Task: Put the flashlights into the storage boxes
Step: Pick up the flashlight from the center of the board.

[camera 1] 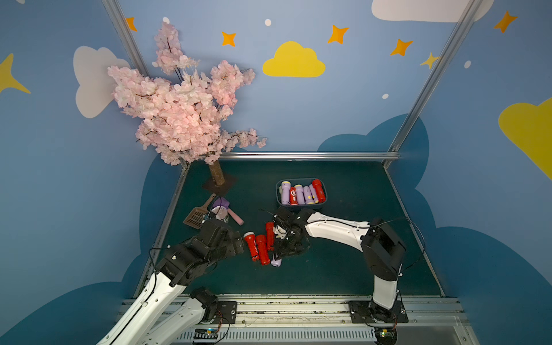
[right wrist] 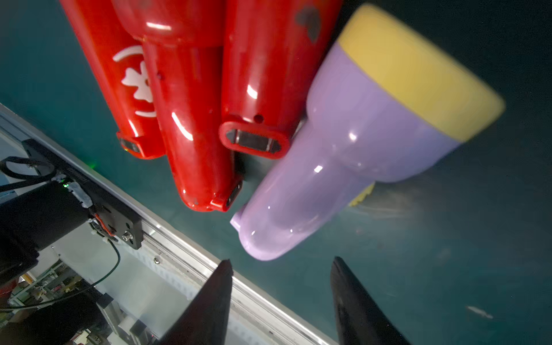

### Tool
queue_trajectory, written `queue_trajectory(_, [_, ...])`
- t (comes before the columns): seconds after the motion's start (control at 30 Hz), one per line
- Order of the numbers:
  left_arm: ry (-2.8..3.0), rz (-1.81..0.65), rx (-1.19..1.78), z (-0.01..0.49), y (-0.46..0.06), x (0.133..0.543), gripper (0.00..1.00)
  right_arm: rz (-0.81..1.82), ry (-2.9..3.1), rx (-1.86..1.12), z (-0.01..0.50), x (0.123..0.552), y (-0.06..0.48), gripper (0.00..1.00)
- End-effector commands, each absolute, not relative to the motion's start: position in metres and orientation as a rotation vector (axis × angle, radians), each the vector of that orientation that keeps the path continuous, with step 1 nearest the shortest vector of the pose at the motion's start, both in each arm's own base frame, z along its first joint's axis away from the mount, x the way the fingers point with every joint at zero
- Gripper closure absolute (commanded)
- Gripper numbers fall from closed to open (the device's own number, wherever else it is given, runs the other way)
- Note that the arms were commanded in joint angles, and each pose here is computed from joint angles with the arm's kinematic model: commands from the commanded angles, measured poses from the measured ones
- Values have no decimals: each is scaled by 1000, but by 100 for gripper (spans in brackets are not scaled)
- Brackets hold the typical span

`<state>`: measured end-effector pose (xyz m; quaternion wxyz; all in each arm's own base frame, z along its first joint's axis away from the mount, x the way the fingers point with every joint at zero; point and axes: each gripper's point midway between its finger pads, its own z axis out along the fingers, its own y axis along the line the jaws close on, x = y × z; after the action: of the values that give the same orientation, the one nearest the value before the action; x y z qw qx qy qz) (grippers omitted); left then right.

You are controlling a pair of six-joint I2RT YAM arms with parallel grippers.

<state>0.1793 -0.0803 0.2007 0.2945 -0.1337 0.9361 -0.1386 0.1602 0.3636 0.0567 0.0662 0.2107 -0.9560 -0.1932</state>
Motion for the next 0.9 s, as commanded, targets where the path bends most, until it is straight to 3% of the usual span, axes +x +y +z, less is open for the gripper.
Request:
queue_trajectory(0.0, [2442, -442, -271, 217, -87, 179, 1, -574, -2879, 592, 45, 158, 366, 47])
queue_trajectory(0.47, [2250, -785, 91, 271, -139, 176, 1, -485, -2892, 546, 21, 169, 365, 51])
queue_trajectory(0.73, [2250, -778, 99, 270, -142, 180, 1, -400, -2897, 501, 13, 172, 350, 52])
queue_trajectory(0.87, [2248, -765, 104, 270, -143, 185, 1, -203, -2937, 519, 11, 178, 328, 52])
